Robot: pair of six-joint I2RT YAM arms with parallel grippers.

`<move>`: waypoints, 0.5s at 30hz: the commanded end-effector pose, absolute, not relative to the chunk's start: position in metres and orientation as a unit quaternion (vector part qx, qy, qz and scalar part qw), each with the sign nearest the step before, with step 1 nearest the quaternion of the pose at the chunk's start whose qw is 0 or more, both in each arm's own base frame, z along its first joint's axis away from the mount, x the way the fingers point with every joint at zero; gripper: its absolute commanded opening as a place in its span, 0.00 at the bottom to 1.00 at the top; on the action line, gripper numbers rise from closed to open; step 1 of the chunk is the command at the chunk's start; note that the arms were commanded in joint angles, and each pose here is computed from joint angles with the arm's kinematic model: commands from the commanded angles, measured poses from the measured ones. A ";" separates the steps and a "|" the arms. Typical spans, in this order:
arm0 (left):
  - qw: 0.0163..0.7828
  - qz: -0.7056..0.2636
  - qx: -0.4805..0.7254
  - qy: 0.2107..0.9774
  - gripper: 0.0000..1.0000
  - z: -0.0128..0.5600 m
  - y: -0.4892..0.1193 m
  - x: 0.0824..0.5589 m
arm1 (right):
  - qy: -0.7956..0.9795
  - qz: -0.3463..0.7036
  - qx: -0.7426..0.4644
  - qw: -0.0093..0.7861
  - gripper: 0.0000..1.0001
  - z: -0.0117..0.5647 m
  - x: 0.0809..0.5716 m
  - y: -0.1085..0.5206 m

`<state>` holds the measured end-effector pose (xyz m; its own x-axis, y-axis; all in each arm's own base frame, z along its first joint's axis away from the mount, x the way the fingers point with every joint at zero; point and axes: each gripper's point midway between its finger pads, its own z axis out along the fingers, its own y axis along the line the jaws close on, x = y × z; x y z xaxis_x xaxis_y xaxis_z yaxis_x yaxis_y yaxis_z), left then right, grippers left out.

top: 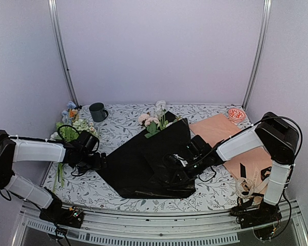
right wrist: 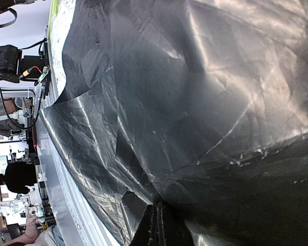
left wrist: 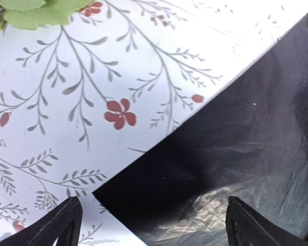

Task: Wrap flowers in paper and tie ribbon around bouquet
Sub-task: Press the fold line on the 2/3-folded wrapping paper, then pick up the two-thirds-folded wrapping paper from the center of the board.

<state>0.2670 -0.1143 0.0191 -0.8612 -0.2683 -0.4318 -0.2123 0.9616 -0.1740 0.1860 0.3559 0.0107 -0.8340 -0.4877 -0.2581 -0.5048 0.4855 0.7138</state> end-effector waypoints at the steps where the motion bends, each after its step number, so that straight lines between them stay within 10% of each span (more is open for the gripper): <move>1: 0.215 -0.033 -0.131 0.967 0.99 0.008 -0.097 0.264 | 0.889 0.364 -0.278 -0.016 0.00 -0.015 0.177 0.334; 15: 0.143 -0.309 0.015 0.940 0.70 -0.005 -0.237 0.253 | 0.889 0.364 -0.276 -0.023 0.00 -0.021 0.177 0.336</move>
